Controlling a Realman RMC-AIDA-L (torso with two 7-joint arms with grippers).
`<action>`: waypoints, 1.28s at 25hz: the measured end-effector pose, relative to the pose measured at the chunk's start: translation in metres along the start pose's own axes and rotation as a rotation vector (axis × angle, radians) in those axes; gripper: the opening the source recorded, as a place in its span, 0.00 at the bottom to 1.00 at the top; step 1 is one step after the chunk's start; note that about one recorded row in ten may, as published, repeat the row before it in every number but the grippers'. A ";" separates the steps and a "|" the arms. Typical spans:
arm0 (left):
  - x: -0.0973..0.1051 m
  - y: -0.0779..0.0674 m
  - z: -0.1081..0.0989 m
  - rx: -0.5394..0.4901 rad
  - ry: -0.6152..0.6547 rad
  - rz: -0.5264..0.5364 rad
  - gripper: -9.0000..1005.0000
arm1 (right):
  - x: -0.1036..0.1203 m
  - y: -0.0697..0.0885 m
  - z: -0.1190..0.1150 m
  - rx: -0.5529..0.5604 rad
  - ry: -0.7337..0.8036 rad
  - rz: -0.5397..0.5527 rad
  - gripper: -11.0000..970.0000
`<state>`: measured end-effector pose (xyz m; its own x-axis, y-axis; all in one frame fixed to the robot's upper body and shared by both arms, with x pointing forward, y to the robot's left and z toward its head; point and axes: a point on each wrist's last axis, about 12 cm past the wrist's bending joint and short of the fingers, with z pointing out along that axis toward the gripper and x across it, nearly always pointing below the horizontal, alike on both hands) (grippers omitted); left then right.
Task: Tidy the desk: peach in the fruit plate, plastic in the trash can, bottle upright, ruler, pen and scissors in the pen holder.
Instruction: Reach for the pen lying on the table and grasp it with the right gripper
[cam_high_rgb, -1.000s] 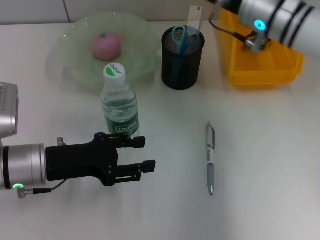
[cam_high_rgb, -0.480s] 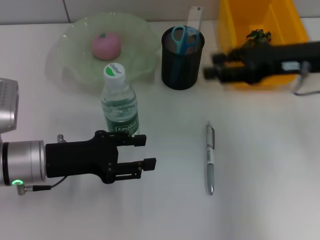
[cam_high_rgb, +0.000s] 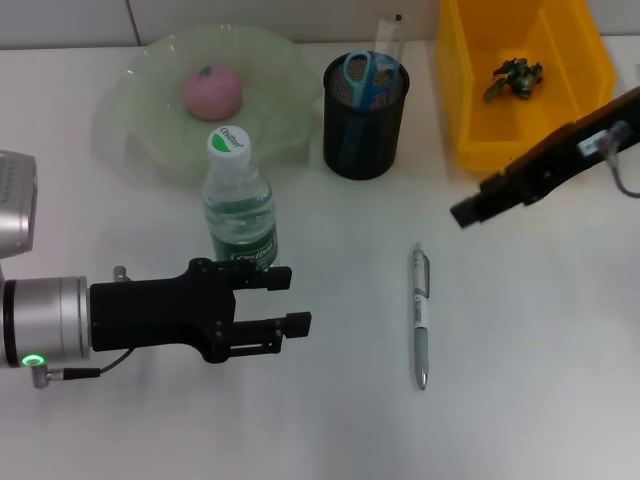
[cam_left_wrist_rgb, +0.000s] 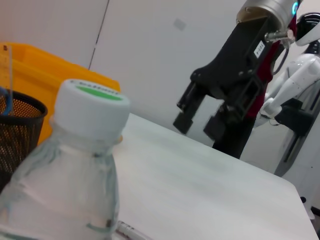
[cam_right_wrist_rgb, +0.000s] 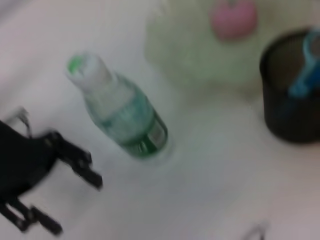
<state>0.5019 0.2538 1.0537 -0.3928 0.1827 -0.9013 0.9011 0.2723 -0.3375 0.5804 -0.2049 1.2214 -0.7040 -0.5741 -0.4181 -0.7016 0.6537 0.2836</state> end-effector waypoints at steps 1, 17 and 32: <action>0.001 0.000 -0.001 -0.002 0.001 -0.005 0.66 | 0.000 0.000 0.000 0.000 0.000 0.000 0.59; 0.002 0.000 -0.007 -0.007 0.003 -0.018 0.66 | -0.032 0.041 0.068 0.221 0.196 0.014 0.73; -0.001 0.002 -0.009 -0.001 0.011 -0.009 0.66 | -0.010 0.018 0.101 0.172 0.192 0.145 0.75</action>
<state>0.5023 0.2621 1.0563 -0.4029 0.1905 -0.8952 0.8973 0.2748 -0.3454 0.5861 -0.1374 1.1433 -0.8153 -0.5404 -0.2081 -0.5743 0.8006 0.1709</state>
